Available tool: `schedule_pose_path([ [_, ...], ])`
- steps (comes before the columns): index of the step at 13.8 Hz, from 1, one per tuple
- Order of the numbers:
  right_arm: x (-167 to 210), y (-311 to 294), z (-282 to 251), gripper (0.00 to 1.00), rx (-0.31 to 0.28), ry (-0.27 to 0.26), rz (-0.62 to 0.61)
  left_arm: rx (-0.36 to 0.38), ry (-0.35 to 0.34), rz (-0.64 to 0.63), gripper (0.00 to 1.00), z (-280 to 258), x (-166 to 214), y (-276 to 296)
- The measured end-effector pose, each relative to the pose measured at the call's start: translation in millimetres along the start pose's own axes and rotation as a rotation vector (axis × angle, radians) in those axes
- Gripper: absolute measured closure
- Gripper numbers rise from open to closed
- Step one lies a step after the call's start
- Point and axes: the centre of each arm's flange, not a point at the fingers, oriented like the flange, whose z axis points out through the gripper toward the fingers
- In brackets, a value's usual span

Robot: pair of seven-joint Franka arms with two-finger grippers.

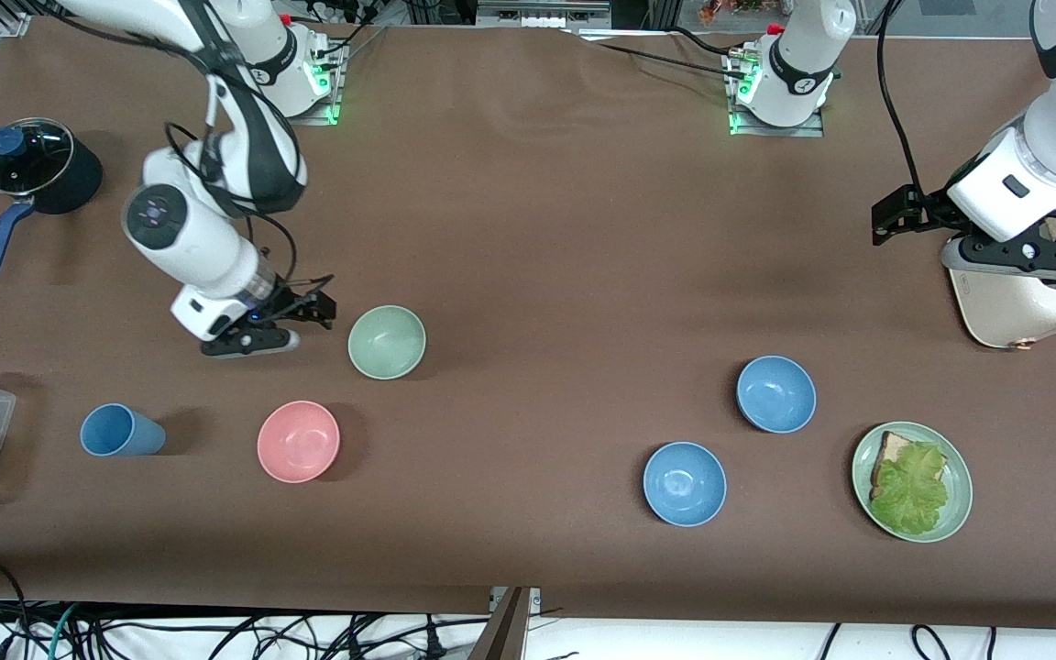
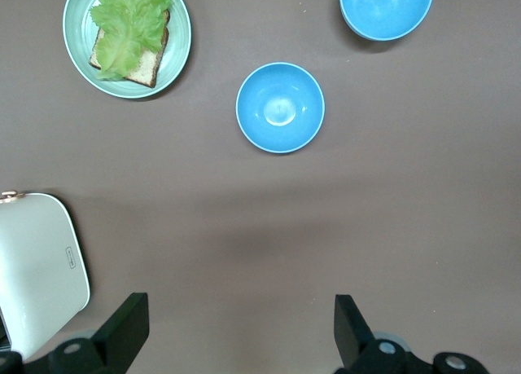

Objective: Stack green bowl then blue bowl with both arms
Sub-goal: 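Reach the right gripper down to the rim of the pale green bowl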

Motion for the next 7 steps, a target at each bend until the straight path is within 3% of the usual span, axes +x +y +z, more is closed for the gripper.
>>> schedule_pose_path([
  [6,-4,-26,49,0.03,0.011,0.008,0.018,0.0,-0.001,0.0,0.0,1,0,0],
  [7,-4,-25,54,0.09,0.012,0.011,0.02,0.0,-0.002,0.0,0.0,1,0,0],
])
